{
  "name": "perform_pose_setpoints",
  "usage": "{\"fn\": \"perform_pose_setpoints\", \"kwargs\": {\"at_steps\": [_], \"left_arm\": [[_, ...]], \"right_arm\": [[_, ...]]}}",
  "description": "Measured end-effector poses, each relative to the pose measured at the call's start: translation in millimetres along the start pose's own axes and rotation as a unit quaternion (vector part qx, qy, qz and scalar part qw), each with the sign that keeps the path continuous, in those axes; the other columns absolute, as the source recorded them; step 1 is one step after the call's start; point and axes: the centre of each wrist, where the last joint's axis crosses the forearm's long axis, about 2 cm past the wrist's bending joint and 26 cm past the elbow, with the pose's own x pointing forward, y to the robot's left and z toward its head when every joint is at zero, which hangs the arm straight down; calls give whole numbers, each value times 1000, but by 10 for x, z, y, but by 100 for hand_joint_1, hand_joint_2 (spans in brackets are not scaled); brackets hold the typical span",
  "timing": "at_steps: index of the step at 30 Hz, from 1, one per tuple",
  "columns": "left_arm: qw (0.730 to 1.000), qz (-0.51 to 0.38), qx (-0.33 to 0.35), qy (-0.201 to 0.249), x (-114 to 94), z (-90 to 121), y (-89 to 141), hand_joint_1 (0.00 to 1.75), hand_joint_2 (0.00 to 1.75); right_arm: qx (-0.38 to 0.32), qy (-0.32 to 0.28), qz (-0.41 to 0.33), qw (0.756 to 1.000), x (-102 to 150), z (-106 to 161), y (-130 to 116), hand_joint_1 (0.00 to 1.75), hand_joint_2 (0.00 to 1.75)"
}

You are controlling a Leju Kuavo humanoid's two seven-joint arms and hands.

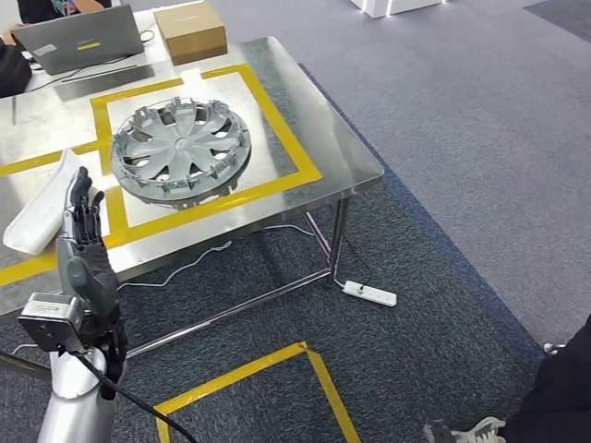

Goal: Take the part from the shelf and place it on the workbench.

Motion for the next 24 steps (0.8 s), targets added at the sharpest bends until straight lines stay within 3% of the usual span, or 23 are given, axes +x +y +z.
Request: {"fn": "perform_pose_setpoints", "kwargs": {"at_steps": [18, 24], "left_arm": [[1000, 5, 24, 0, -5, 9, 64, 0, 0], [997, -42, 37, 46, -78, 165, 112, 0, 0]], "right_arm": [[-11, -3, -34, 999, -76, 11, 19, 0, 0], [-11, 13, -38, 999, -84, 12, 26, 0, 0]]}}
